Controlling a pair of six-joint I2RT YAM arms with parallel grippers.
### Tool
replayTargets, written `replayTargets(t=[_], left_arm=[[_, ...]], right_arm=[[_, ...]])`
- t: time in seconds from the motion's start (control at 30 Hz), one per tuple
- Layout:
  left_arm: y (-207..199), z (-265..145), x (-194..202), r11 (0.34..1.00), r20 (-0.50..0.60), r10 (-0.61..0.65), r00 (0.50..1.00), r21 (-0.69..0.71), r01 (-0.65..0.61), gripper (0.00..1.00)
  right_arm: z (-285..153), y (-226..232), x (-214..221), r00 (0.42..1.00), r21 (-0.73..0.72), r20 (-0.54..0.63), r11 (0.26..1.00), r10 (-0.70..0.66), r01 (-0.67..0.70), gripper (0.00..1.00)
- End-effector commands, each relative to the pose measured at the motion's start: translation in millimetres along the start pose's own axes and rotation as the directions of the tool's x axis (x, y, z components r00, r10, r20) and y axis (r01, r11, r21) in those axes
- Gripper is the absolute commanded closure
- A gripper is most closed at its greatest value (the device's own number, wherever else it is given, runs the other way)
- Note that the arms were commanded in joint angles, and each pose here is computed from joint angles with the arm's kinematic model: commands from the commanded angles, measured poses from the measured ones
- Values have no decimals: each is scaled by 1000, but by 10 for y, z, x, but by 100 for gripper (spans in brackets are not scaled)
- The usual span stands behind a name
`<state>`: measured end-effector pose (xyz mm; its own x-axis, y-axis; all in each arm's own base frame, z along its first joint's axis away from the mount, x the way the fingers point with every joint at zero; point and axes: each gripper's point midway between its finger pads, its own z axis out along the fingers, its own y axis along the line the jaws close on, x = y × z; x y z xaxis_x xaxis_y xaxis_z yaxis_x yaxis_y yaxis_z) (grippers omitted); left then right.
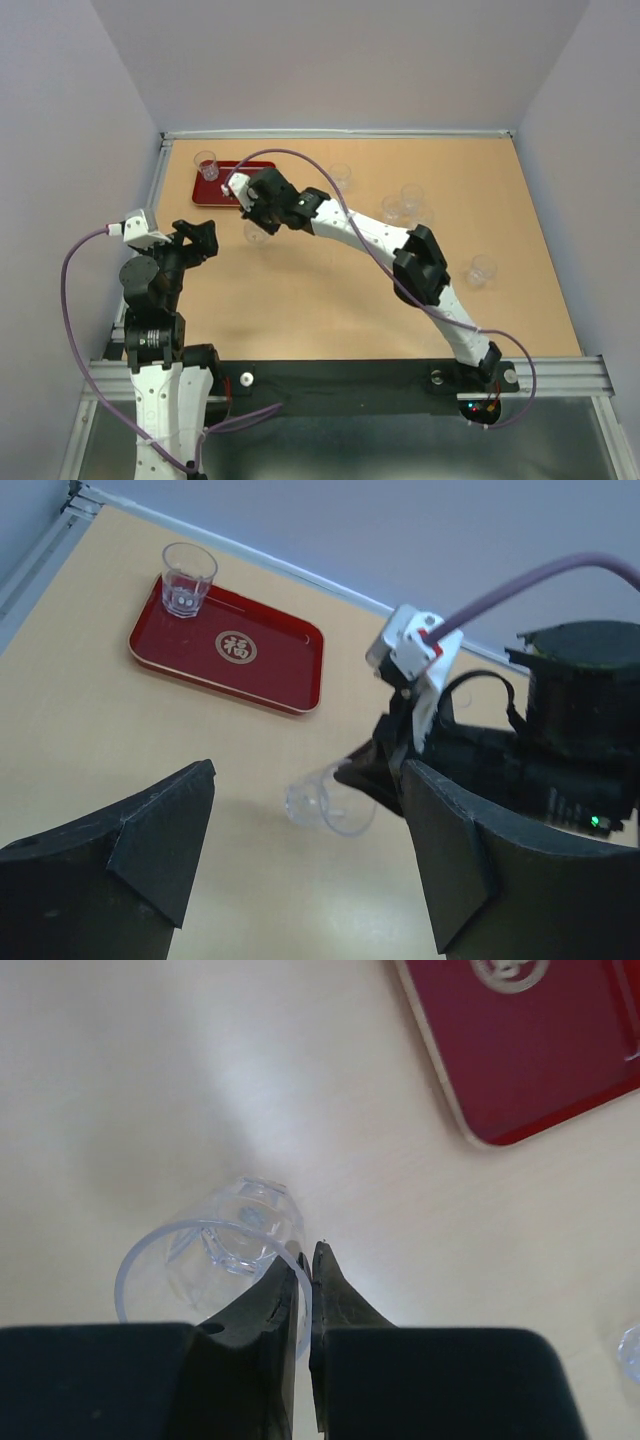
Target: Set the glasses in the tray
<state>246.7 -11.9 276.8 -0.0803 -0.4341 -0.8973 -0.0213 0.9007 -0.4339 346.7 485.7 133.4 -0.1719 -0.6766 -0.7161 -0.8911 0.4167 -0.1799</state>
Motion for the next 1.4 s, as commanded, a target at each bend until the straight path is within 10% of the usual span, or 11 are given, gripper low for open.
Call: replayTargets(t=[0.0, 0.37, 0.77, 1.37], left_arm=[[-22, -27, -144, 1000, 46, 20, 999, -5, -20, 14], [-13, 13, -104, 1000, 24, 17, 1000, -6, -16, 15], [-8, 40, -74, 1000, 10, 15, 1000, -4, -15, 16], [-9, 46, -54, 1000, 2, 16, 1000, -1, -16, 16]], right_arm=[[272, -609, -363, 991, 166, 115, 982, 72, -91, 99], [387, -1496, -773, 906, 347, 392, 886, 161, -308, 100], [231, -1535, -1018, 833, 237, 504, 891, 228, -387, 99], [803, -1571, -546, 855, 288, 463, 872, 235, -395, 91]])
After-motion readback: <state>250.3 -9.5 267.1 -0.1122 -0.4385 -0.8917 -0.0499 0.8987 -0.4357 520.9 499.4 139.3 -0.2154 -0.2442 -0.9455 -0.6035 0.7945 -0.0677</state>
